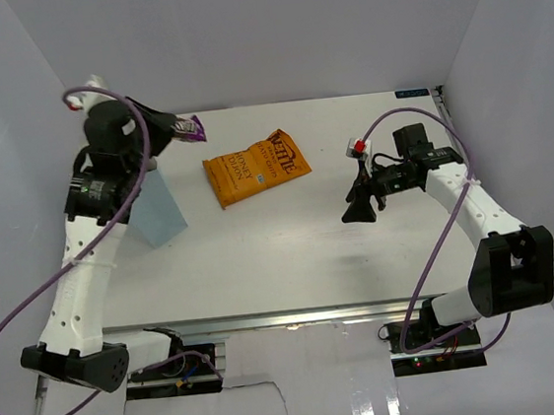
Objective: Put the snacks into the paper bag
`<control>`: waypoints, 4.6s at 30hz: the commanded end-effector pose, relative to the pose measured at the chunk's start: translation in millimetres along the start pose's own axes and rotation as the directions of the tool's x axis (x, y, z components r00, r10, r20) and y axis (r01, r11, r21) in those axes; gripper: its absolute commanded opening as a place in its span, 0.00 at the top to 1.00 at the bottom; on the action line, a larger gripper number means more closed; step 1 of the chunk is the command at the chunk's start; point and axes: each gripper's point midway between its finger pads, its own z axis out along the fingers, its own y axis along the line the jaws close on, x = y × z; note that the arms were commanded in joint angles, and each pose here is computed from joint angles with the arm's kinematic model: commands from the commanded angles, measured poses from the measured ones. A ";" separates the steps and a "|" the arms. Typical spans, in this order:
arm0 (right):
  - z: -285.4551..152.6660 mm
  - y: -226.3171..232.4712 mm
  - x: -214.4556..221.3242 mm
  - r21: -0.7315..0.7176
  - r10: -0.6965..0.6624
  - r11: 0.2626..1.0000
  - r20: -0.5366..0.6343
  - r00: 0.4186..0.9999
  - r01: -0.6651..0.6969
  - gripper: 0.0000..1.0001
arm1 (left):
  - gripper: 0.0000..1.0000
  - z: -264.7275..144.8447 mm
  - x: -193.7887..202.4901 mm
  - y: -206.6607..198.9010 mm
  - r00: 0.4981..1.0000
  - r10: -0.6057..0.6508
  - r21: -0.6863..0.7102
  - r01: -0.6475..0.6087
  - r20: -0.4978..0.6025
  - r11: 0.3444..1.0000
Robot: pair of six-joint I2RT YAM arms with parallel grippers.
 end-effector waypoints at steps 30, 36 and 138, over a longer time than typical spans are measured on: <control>31.7 -59.8 -26.3 0.087 0.236 0.968 -0.016 0.972 -0.233 0.21 | 0.15 24.5 -123.3 136.8 0.978 0.181 -0.322 -0.138 0.107 0.937; 57.5 -124.9 -80.5 0.168 0.398 0.892 0.149 0.905 -0.420 0.05 | 0.03 -4.7 -132.1 87.7 0.959 0.242 -0.141 -0.222 0.147 0.965; -25.8 64.7 -130.5 -0.342 0.640 0.765 0.305 0.705 -0.546 0.92 | 0.90 -48.2 292.2 -85.2 0.777 0.611 0.124 -0.628 0.151 0.768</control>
